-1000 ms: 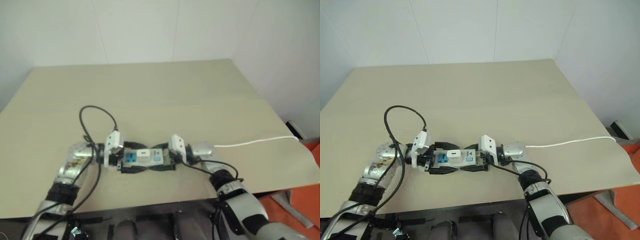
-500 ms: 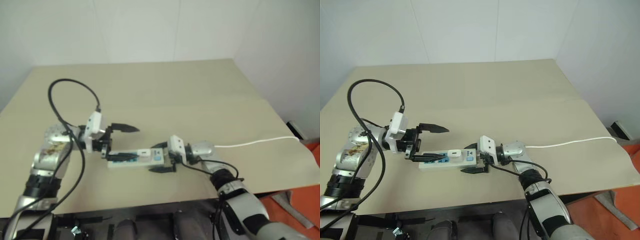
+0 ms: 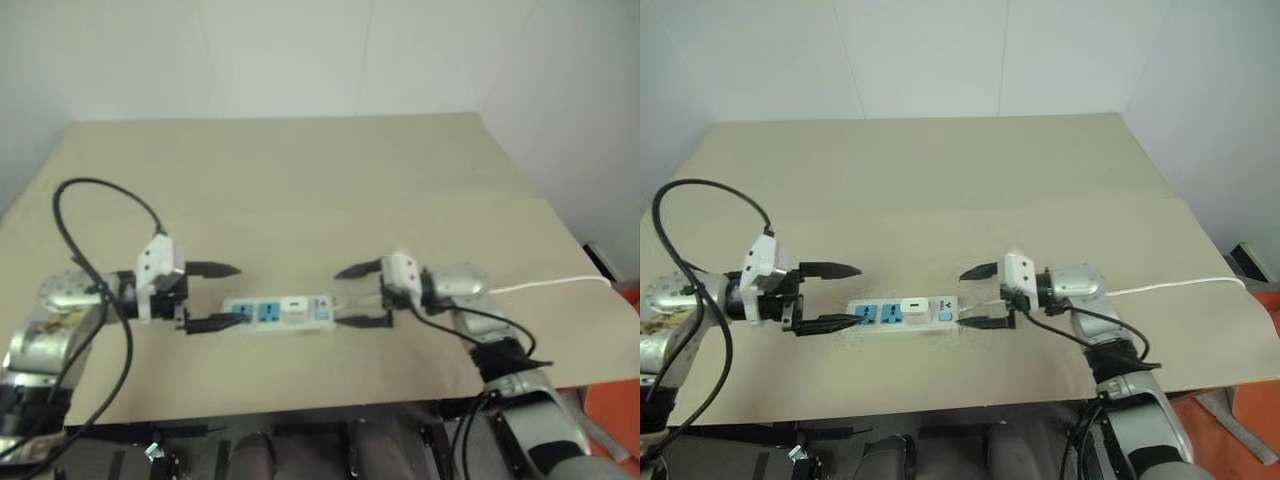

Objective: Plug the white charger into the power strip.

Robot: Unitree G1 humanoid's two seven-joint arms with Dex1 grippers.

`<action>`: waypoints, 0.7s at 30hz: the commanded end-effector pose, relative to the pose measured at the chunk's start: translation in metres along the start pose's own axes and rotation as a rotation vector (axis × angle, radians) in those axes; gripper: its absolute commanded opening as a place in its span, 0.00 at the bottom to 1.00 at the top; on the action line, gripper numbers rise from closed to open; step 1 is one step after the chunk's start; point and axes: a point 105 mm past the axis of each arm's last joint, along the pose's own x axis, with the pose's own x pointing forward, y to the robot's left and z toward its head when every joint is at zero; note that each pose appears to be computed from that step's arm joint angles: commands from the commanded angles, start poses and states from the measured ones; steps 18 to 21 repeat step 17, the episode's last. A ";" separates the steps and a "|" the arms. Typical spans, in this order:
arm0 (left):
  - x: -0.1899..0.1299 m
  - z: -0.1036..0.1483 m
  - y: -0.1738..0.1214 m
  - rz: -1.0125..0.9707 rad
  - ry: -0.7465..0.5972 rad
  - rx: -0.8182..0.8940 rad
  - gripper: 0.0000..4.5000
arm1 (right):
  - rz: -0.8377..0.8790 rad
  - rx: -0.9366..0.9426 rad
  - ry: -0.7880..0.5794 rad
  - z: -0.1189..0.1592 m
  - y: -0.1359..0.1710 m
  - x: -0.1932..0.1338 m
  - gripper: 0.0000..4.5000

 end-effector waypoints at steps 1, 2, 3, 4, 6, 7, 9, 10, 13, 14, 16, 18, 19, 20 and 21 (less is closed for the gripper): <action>-0.020 0.009 0.000 0.077 0.056 0.042 1.00 | -0.045 -0.005 -0.014 0.010 -0.005 -0.018 0.99; -0.023 0.008 0.000 0.099 0.079 0.057 1.00 | -0.051 -0.002 -0.009 0.010 -0.005 -0.021 0.99; -0.032 0.011 -0.003 0.115 0.069 0.053 1.00 | -0.072 0.000 0.014 0.008 -0.007 -0.030 0.99; -0.038 0.014 -0.007 0.123 0.054 0.047 1.00 | -0.086 0.002 0.030 0.007 -0.009 -0.037 0.99; -0.047 0.021 -0.018 0.122 0.030 0.035 1.00 | -0.107 0.003 0.049 0.008 -0.011 -0.049 0.99; -0.050 0.022 -0.023 0.116 0.027 0.029 1.00 | -0.112 0.003 0.050 0.009 -0.012 -0.052 0.99; -0.056 0.022 -0.030 0.121 0.027 0.015 1.00 | -0.119 0.002 0.053 0.012 -0.013 -0.058 0.99; -0.058 0.021 -0.031 0.132 0.030 0.009 1.00 | -0.124 0.001 0.056 0.013 -0.014 -0.061 0.99; -0.060 0.020 -0.031 0.158 0.027 0.006 1.00 | -0.138 0.007 0.068 0.012 -0.014 -0.065 0.99; -0.060 0.020 -0.031 0.161 0.025 0.005 1.00 | -0.142 0.009 0.069 0.011 -0.014 -0.065 0.99; -0.060 0.020 -0.031 0.163 0.024 0.005 1.00 | -0.145 0.009 0.067 0.011 -0.014 -0.065 0.99; -0.059 0.019 -0.031 0.164 0.024 0.006 1.00 | -0.146 0.009 0.066 0.012 -0.014 -0.065 0.99; -0.059 0.019 -0.031 0.164 0.024 0.006 1.00 | -0.146 0.009 0.066 0.012 -0.014 -0.065 0.99; -0.059 0.019 -0.031 0.164 0.024 0.006 1.00 | -0.146 0.009 0.066 0.012 -0.014 -0.065 0.99; -0.059 0.019 -0.031 0.164 0.024 0.006 1.00 | -0.146 0.009 0.066 0.012 -0.014 -0.065 0.99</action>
